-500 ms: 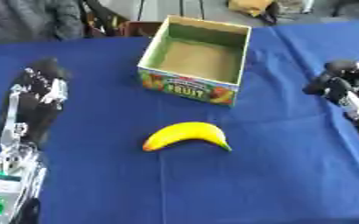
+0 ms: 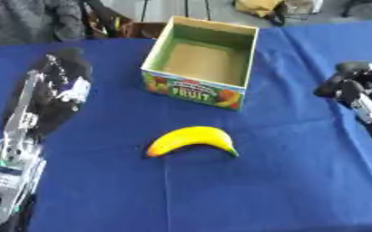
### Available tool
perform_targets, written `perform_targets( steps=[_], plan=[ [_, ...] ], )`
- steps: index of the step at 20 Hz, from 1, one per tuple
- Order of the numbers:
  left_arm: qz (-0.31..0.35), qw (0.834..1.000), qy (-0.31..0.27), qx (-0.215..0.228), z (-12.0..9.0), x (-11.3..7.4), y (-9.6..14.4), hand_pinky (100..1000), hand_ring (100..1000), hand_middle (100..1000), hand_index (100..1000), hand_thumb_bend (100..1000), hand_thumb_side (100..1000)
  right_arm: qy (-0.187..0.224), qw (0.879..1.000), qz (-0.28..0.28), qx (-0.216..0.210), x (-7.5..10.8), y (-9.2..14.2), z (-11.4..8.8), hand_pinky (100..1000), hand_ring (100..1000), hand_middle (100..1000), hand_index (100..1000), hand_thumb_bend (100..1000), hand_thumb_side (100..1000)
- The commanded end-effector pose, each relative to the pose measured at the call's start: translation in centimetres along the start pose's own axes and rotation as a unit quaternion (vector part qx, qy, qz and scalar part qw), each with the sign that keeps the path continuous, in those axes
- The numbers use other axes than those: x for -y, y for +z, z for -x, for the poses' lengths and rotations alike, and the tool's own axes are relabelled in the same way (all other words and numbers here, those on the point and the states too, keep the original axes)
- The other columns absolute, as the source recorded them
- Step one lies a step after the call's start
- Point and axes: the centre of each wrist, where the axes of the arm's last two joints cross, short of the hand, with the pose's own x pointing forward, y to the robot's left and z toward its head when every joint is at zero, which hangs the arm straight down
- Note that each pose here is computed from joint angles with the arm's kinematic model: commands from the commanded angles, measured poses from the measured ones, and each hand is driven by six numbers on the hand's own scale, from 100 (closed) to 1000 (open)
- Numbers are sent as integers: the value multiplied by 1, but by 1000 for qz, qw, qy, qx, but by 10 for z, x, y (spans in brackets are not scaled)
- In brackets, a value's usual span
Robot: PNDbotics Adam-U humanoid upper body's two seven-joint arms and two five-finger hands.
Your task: Pick up objects on the table and place them in the box.
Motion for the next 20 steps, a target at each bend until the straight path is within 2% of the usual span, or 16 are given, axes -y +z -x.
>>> perform_targets(
  steps=[1, 4, 7, 11, 12, 17, 20],
  plan=[
    [53, 997, -53, 2, -6, 0, -9, 814, 753, 664, 825, 554, 445, 8, 1000, -9, 10, 1, -3, -9, 795, 677, 598, 741, 100, 100],
    [105, 990, -92, 0, -9, 8, -19, 814, 754, 661, 822, 605, 450, 8, 1000, -12, 13, 1, -4, -10, 795, 677, 598, 741, 100, 100],
    [154, 980, -127, -2, -12, 18, -30, 809, 749, 655, 814, 611, 446, 7, 1000, -16, 17, 0, -5, -12, 795, 678, 598, 741, 100, 100],
    [179, 971, -159, -2, -15, 18, -32, 809, 749, 655, 814, 611, 446, 7, 1000, -15, 17, 1, -5, -12, 795, 678, 598, 741, 100, 100],
    [187, 968, -168, -3, -15, 18, -34, 770, 720, 647, 790, 640, 400, 7, 1000, -20, 19, 0, -7, -13, 795, 679, 599, 742, 100, 100],
    [262, 943, -201, -31, -12, 52, -56, 729, 677, 620, 776, 622, 373, 5, 999, -31, 25, -2, -10, -16, 795, 679, 599, 742, 100, 100],
    [271, 936, -219, -41, -8, 64, -61, 729, 677, 620, 776, 622, 373, 4, 999, -32, 25, -2, -11, -16, 795, 679, 599, 742, 100, 100]
  ],
)
